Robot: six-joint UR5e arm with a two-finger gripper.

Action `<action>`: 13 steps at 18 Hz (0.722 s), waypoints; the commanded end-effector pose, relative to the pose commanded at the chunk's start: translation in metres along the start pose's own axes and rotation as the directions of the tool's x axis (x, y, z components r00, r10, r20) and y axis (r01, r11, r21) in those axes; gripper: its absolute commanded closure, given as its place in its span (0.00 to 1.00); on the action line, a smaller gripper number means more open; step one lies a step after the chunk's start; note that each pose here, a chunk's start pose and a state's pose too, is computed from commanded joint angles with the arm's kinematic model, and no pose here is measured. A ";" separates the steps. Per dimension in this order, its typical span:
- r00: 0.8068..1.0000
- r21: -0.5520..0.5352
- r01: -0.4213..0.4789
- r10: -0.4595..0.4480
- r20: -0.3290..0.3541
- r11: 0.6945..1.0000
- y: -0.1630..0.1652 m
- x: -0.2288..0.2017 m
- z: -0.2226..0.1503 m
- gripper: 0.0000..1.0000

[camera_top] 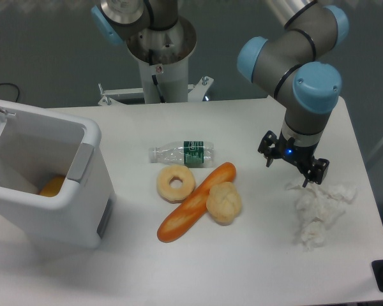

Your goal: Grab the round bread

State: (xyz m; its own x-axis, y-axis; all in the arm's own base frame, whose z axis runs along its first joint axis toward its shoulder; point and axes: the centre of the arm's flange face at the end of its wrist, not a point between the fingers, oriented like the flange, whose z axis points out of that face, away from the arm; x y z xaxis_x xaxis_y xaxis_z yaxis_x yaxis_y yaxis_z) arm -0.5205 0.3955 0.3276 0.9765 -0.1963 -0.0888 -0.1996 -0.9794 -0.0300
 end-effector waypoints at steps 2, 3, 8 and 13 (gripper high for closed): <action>1.000 0.000 0.005 -0.005 -0.001 1.000 0.000 0.000 0.001 0.00; 1.000 -0.001 0.009 -0.009 -0.003 1.000 -0.001 0.001 0.001 0.00; 0.998 -0.010 0.043 -0.044 -0.055 0.999 0.001 0.018 0.030 0.00; 0.992 -0.027 0.000 -0.003 -0.126 1.000 -0.018 0.054 0.062 0.00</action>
State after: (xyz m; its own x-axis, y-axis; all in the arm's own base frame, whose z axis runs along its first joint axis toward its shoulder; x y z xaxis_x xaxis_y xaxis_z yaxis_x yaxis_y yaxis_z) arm -0.4690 0.4054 0.2613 0.9796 -0.1976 0.0376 -0.1977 -0.9803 -0.0030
